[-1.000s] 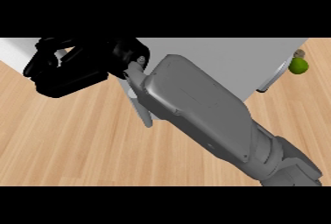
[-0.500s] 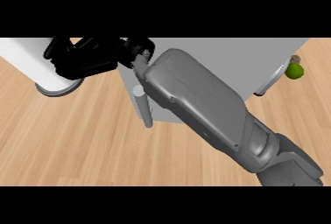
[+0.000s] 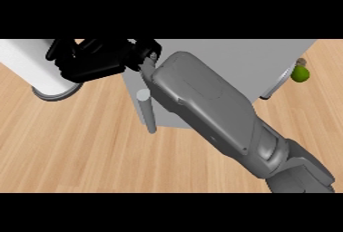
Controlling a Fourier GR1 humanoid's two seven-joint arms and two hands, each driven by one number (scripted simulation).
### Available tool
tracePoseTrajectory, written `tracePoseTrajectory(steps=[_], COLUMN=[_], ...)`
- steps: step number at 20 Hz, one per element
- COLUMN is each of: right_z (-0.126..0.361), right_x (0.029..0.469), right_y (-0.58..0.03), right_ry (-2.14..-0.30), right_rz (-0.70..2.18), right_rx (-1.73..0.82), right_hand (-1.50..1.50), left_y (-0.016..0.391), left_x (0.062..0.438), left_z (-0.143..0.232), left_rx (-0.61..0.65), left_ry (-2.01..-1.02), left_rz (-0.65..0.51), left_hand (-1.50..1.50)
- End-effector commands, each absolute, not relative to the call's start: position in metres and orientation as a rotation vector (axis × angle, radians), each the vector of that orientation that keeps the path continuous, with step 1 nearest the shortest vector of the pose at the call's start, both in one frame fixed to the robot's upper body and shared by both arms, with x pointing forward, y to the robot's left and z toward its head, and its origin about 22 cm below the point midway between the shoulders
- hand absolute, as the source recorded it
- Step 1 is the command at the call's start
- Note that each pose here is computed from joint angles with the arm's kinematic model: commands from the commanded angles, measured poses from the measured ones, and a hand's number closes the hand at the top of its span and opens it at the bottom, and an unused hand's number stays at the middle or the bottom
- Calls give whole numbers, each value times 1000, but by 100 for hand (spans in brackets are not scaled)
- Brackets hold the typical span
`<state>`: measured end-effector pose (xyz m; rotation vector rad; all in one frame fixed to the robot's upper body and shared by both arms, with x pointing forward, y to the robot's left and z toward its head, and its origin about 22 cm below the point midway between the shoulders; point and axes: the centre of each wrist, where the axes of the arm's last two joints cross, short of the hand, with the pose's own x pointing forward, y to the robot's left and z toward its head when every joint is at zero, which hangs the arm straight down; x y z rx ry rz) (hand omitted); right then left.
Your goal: Pick up the wine, place it into the cabinet and close the cabinet
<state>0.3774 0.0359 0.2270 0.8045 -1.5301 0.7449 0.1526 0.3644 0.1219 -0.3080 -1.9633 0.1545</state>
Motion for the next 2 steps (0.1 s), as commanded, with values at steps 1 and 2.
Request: tracePoseTrajectory(steps=[1, 2], right_z=[206, 205], right_x=[431, 430], right_y=[-54, -50], right_ry=[-1554, -1557], right_rz=[473, 486], right_rx=[557, 575], right_hand=[150, 150], left_y=[351, 353], left_x=[154, 156], left_z=[123, 124], left_rx=[-360, -355], left_ry=[-1953, -1933], left_rz=[153, 142], left_hand=[-150, -150])
